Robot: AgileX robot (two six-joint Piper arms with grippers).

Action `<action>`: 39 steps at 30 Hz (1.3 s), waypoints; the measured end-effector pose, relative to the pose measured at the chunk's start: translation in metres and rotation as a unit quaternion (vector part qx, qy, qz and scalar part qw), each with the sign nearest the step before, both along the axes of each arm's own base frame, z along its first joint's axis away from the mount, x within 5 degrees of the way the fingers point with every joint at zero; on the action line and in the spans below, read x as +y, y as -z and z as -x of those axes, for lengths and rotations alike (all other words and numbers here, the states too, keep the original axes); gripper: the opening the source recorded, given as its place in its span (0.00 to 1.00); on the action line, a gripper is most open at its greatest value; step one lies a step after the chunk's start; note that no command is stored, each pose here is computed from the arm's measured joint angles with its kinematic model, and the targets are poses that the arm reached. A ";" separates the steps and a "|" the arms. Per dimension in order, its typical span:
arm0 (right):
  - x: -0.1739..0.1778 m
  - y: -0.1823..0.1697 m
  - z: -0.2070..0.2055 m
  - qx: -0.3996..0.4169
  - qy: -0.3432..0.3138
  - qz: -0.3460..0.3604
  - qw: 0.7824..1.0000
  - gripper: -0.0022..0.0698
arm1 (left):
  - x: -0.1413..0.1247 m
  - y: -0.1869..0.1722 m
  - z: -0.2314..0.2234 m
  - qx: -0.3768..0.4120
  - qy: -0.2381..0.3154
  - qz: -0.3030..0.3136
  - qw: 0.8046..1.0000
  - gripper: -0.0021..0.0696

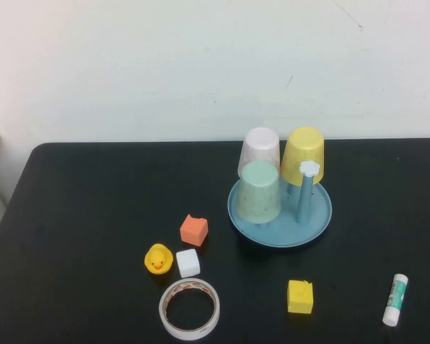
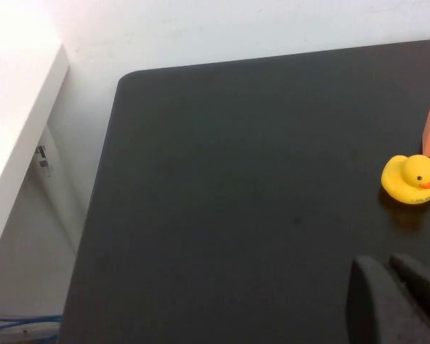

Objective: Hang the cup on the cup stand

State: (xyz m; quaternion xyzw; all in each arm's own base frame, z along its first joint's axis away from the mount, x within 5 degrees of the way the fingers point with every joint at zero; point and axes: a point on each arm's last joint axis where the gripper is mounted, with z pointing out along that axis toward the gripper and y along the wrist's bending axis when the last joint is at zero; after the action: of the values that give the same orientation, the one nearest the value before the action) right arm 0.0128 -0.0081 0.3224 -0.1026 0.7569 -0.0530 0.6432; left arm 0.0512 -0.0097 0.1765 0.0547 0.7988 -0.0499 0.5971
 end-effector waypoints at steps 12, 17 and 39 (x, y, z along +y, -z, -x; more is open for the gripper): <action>0.006 0.116 -0.041 -0.019 0.054 -0.072 0.996 0.03 | 0.000 0.000 0.000 0.000 0.000 0.000 1.000 0.03; 0.006 0.145 -0.043 0.035 0.058 -0.074 0.995 0.03 | 0.000 0.000 0.000 0.000 0.000 0.000 1.000 0.03; 0.006 0.151 -0.039 0.069 0.064 -0.079 0.992 0.03 | 0.000 0.000 0.000 0.000 0.000 0.002 1.000 0.03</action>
State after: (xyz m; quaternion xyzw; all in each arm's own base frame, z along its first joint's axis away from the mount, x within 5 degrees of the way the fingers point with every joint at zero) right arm 0.0522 -0.0020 0.1716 -0.0064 0.8062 -0.0273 0.5909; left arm 0.0512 -0.0098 0.1765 0.0535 0.7988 -0.0519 0.5970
